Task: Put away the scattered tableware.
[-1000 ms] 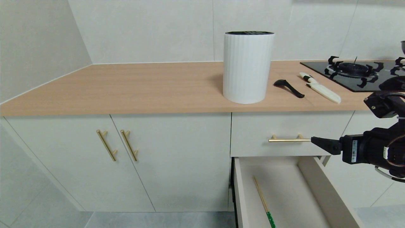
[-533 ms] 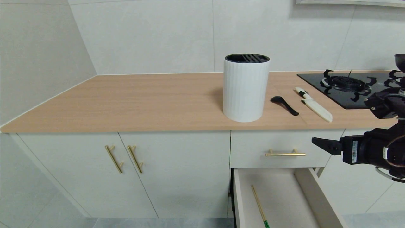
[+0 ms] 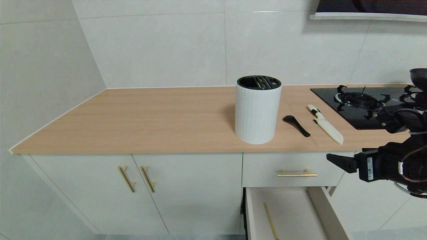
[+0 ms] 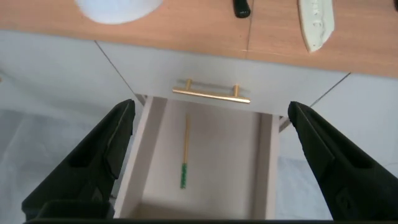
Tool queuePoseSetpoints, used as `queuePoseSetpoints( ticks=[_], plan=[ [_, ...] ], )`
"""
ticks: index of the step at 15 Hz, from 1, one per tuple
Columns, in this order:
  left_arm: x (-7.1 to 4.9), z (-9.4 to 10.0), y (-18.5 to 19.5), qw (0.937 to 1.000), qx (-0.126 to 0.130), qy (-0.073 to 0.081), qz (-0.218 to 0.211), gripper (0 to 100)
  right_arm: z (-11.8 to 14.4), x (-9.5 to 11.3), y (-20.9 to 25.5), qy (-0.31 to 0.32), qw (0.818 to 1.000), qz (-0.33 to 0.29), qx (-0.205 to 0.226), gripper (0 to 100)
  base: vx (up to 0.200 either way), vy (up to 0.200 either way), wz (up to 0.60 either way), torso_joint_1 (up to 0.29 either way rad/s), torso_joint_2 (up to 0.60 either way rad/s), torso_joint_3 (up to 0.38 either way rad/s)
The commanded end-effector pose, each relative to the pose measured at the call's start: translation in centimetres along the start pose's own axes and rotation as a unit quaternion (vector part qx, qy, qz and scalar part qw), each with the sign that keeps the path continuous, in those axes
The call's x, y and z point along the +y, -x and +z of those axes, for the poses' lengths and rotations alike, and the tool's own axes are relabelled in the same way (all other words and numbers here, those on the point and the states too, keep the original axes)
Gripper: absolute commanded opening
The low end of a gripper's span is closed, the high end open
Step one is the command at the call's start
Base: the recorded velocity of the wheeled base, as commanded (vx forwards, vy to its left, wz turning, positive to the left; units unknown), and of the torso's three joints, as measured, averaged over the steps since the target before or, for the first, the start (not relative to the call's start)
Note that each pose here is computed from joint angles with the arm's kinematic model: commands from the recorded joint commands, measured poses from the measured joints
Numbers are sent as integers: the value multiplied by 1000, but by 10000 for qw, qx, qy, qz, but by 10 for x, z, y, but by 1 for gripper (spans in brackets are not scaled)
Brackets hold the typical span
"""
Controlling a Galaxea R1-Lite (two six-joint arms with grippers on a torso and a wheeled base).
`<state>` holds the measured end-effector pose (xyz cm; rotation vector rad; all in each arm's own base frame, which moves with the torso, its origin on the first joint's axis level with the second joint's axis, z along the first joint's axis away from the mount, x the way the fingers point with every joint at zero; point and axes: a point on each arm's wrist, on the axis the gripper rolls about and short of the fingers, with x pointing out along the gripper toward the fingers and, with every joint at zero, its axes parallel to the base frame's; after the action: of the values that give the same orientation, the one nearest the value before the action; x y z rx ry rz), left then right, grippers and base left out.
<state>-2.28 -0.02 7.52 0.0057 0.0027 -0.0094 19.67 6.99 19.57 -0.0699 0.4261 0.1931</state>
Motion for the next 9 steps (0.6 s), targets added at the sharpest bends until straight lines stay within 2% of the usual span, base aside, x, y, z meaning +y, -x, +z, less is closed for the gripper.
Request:
queuePoseSetpoints(
  ticks=[1,3,4,5,9],
  plan=[
    [0,0,0,10000,2,-2,1,100,-4,2,-10,99,9998,5,144,100,0,0,0,36,-85,-56],
    [0,0,0,10000,2,-2,1,100,2,4,-23,71,10000,3,-22,100,0,0,0,0,0,0],
    [0,0,0,10000,2,-2,1,100,13,7,-44,18,9990,33,-453,100,0,0,0,0,0,0],
    [0,0,0,10000,2,-2,1,100,20,7,-59,35,9982,6,-603,100,0,0,0,0,0,0],
    [0,0,0,10000,2,-2,1,100,38,12,-111,257,9975,-66,-661,100,0,0,0,0,0,0]
  ],
)
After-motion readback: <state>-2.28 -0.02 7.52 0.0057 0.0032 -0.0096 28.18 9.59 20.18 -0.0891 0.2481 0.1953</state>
